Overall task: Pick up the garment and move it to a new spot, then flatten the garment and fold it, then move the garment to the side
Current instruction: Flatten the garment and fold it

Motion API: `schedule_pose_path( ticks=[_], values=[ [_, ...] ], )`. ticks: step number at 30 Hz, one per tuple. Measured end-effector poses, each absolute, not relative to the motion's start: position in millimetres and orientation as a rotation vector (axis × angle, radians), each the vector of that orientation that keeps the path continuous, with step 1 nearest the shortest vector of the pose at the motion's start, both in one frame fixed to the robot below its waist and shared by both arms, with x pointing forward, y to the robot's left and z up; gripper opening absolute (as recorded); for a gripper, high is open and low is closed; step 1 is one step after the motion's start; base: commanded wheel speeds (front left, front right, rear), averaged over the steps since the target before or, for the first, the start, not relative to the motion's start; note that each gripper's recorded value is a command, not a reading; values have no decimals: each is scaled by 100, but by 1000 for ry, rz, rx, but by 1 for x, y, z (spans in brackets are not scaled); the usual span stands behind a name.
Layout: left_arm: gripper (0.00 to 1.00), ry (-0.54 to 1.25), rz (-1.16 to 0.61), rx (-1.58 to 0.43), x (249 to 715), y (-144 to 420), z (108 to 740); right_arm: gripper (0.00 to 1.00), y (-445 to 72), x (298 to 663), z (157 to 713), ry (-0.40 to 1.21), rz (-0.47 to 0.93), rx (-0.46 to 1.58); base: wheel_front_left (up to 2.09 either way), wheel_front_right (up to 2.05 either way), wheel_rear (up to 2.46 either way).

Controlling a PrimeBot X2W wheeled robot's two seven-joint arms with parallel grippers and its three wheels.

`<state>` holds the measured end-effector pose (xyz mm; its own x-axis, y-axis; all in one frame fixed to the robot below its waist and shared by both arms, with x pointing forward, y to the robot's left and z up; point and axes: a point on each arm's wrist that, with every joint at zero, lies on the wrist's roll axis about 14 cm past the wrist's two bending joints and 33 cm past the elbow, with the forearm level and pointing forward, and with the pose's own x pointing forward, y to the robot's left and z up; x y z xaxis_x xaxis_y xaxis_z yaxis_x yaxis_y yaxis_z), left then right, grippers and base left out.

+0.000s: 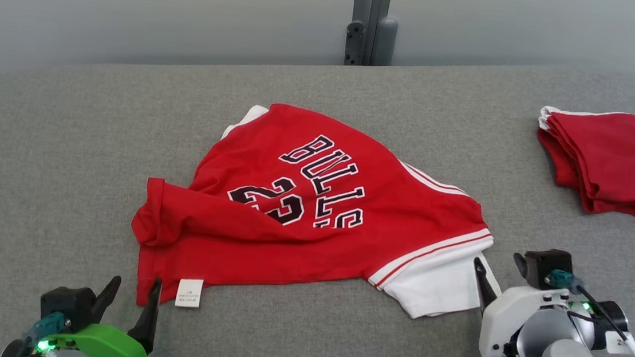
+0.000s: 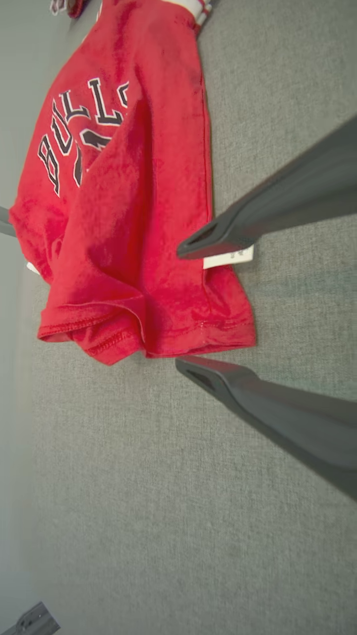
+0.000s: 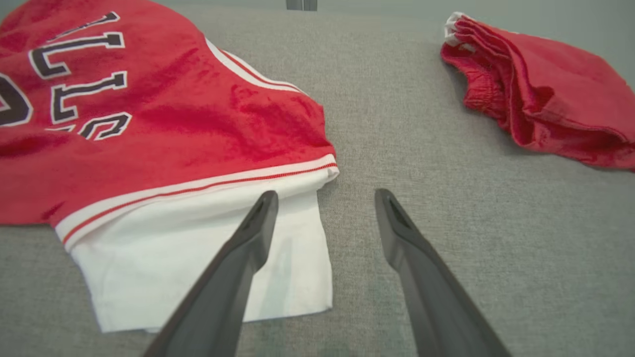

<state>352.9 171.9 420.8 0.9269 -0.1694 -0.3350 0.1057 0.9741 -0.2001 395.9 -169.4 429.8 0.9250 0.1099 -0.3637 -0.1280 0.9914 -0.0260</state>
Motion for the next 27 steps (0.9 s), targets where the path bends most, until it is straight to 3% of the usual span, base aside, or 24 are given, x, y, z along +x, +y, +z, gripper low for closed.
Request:
schedule_pose_path(
  ticks=[9,27],
  values=[
    [100,534,-166,-217,349,164,385,100,-150,387,374,618,180,-51,0,0,0],
    [100,562,-145,-248,360,169,373,100,-144,387,360,662,197,-25,0,0,0]
  ],
)
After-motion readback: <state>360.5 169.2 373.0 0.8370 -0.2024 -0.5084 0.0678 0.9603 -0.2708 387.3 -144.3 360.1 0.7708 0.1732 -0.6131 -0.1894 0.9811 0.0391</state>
